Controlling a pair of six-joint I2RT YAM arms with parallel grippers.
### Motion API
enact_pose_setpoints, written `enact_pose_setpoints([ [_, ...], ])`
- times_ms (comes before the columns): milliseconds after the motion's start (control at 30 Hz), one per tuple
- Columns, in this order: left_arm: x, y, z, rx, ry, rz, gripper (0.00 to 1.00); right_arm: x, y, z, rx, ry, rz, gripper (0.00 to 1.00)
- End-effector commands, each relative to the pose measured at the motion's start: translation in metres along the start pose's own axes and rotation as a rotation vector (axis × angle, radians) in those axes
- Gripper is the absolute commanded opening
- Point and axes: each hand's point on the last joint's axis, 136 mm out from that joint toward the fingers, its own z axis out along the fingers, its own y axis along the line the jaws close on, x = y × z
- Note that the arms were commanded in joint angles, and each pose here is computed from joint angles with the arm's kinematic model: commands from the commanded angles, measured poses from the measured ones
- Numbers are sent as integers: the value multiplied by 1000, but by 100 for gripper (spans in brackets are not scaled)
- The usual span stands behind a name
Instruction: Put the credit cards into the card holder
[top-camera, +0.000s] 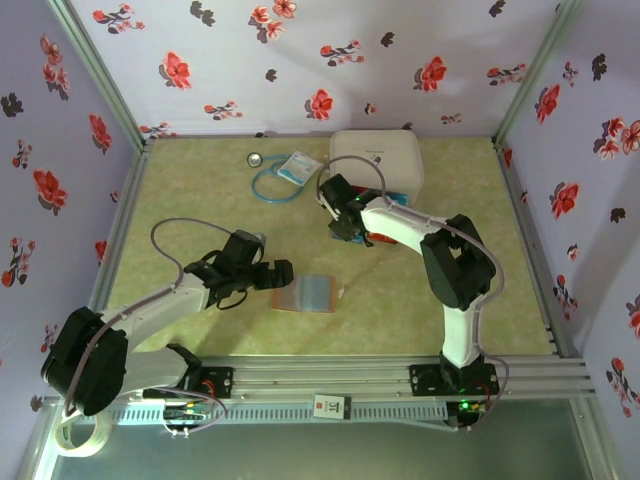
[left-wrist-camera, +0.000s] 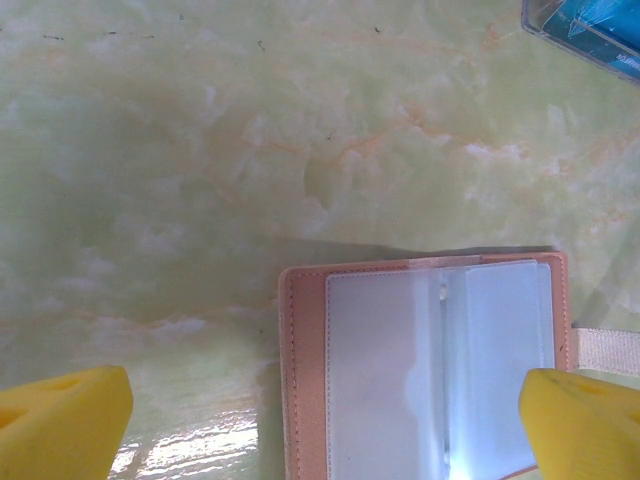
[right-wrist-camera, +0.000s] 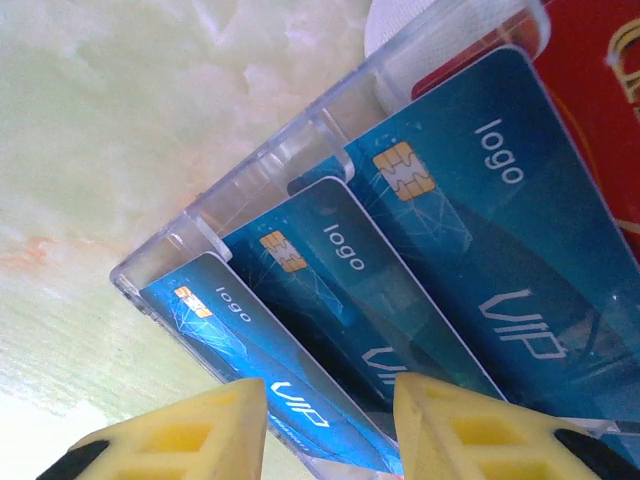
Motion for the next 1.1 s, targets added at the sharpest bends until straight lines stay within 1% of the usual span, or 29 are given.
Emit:
enact_pose_setpoints([
  [0,-2,0,0,7,0,-19,100,13,4,11,-11,36,1,38],
  [300,-2,0,1,5,1,-21,100,16,9,5,-41,26,9,36],
  [533,-3,-1,1,7,0,-21,100,12,18,-6,-82,-11,1,32],
  [800,-4,-1,2,5,1,-22,100,11,22,-17,-86,-41,1,31],
  [1067,-4,-1,2,4,3,-21,100,17,26,-9,-79,-18,-16,31],
])
